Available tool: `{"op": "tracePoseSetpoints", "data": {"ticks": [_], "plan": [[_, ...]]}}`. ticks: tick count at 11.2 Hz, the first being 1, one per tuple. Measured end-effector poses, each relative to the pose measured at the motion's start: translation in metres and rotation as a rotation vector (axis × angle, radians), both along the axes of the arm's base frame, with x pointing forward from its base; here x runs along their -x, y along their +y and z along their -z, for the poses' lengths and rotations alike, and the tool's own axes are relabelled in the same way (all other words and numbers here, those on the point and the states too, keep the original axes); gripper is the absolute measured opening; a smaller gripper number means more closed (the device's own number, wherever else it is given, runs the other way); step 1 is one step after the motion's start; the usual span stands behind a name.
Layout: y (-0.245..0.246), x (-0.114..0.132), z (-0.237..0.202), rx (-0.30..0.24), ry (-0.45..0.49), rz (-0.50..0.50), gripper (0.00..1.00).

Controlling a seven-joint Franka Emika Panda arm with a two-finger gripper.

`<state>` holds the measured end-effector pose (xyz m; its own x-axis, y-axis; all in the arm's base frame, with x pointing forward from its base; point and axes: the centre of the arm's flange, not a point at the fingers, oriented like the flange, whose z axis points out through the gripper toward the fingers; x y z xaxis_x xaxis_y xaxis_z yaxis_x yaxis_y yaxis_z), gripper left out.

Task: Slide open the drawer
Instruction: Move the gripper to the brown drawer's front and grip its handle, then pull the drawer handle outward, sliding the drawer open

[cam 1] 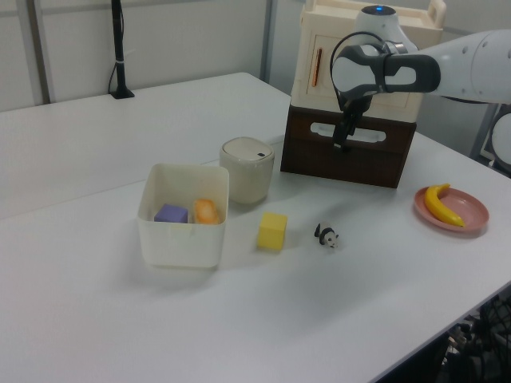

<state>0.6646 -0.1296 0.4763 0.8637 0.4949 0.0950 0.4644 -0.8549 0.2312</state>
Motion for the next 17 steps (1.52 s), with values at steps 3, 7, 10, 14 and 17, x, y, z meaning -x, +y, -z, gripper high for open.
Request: {"op": "tracePoseSetpoints", "data": {"ticks": [3,7,10,14,17], "plan": [[-0.025,-0.014,0.011,0.075,-0.085,-0.037,0.94],[-0.039,-0.025,0.038,0.108,-0.062,-0.079,0.94],[-0.037,-0.031,0.052,0.131,-0.038,-0.098,0.94],[-0.024,-0.033,0.056,0.131,-0.021,-0.122,0.94],[0.005,-0.027,0.057,0.111,0.090,-0.145,0.95]]}}
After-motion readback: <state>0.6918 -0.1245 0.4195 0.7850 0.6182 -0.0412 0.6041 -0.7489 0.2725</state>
